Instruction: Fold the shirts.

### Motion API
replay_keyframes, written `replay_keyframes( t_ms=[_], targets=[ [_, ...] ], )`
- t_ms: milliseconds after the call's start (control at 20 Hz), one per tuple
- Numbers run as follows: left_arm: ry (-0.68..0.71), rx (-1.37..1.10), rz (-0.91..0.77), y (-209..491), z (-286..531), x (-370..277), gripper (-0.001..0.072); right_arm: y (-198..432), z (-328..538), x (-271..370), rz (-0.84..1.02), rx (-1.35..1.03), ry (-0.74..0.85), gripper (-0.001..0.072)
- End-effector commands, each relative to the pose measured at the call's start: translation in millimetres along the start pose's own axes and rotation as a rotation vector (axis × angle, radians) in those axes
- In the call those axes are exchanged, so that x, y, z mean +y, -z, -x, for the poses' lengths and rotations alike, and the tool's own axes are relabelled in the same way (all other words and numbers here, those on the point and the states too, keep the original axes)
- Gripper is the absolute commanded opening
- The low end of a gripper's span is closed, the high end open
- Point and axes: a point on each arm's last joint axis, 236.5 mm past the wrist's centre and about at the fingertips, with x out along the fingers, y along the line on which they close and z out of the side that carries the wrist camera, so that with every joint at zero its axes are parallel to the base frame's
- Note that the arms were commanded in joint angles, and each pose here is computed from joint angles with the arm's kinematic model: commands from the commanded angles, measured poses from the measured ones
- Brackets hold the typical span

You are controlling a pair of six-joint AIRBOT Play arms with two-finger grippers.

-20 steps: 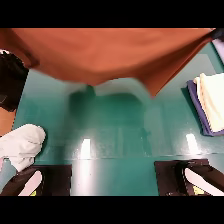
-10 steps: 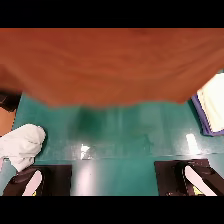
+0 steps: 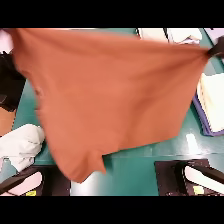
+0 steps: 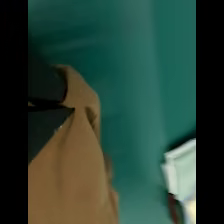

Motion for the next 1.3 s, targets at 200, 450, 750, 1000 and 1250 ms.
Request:
replay_keyframes(
  t_ms=[200,450,750,1000,1250],
  targets=[
    [-0.08,0.327,0.115,134,-192,92,0.0026,27,-176,3,-0.034,0.259,-0.062,0.0018],
    [-0.12,0.318,0.21,121,-170,118,0.0554,-9,-183,-5,-0.028,0.227,-0.06,0.0366],
    [-0.218,0.382,0.211,124,-90,129,0.0539,24,-135,-44,-0.062,0.305,-0.034,0.0366],
    [-0.242,0.518,0.287,226,-53,110,0.0539,146,-115,-83,-0.208,0.463,-0.016,0.0365],
    [-0.255,0.597,0.366,310,-25,91,0.0539,251,-114,-86,-0.449,0.527,-0.114,0.0405]
  ],
)
